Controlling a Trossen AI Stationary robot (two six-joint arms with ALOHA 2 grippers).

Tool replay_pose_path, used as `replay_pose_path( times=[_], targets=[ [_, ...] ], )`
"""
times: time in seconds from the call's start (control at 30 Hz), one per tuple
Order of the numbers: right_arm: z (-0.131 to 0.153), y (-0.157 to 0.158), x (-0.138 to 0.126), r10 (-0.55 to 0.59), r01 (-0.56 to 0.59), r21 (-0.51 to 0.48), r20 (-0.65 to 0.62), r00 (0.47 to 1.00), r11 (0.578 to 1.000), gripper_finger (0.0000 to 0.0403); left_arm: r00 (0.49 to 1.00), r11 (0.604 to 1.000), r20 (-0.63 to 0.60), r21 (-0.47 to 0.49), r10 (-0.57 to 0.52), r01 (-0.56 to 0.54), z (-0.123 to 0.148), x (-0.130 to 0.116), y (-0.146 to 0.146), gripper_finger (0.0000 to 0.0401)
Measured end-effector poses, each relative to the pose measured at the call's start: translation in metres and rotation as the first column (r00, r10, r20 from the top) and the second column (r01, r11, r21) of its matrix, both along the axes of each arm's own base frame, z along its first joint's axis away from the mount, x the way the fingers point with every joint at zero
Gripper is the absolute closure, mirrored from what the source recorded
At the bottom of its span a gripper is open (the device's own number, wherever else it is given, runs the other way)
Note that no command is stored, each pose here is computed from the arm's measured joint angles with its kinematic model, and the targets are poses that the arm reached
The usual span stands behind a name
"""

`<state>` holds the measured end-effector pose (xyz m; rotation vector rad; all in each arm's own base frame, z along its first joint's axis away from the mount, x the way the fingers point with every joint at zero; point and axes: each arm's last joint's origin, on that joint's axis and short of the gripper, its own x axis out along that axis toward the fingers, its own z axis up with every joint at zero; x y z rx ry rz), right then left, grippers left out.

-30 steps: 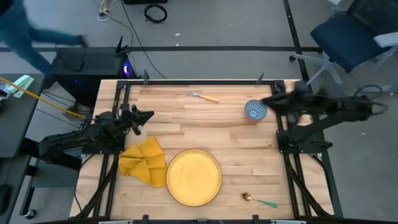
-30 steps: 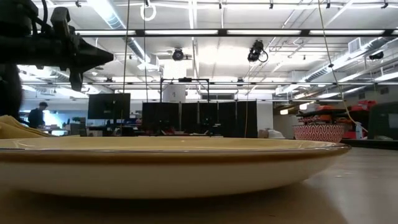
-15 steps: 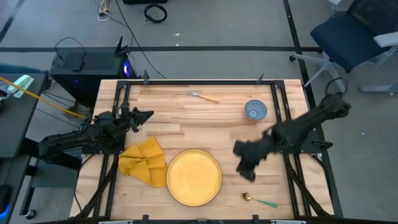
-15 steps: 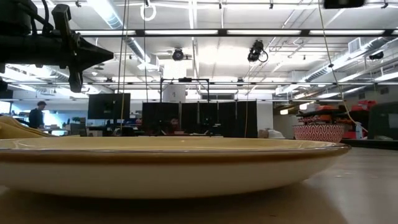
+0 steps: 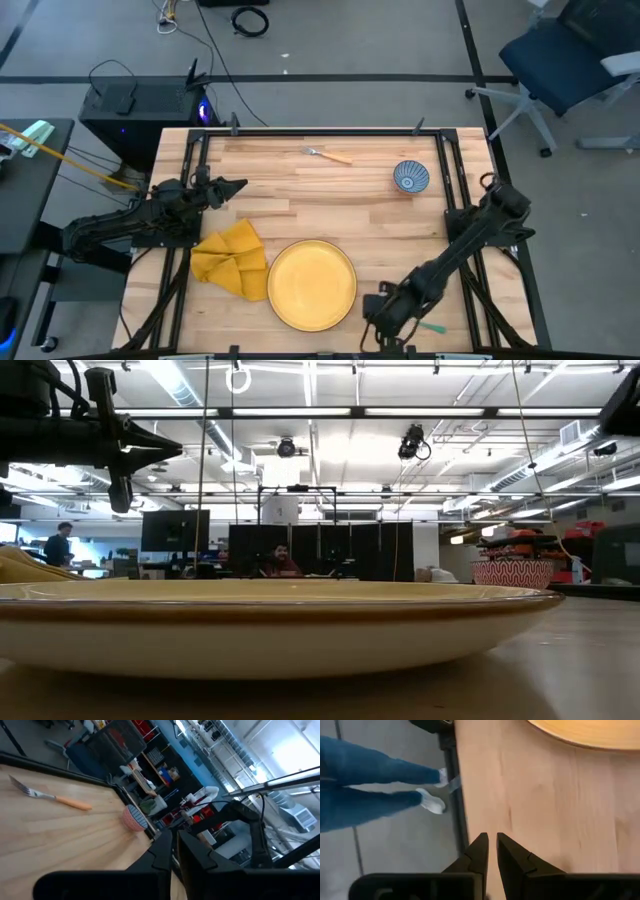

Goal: Set table place
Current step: Move the yellow plate to the middle of the table

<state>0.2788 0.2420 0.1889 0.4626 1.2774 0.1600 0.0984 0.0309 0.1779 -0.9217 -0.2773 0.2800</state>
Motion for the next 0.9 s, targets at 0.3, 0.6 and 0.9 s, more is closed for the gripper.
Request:
replay_pose_path(
  times=[0.3,0.6,0.9],
  targets=[
    [-0.035,-0.003,0.038,0.110,-0.117,0.057,0.113,0.987,0.991,0.0357,1.000,0.998,0.022,-0.063,-0.006,0.008,0.000,0.000,0.000,0.0377],
    [-0.038,-0.007,0.063,0.161,-0.181,0.088,0.190,0.968,0.980,0.0357,0.999,0.991,0.049,-0.134,-0.012,0.019,0.000,0.000,0.000,0.0371],
    [-0.055,-0.002,0.091,0.195,-0.210,0.087,0.154,0.969,0.974,0.0357,0.998,0.991,0.049,-0.132,-0.031,0.037,0.000,0.000,0.000,0.0372]
  ],
)
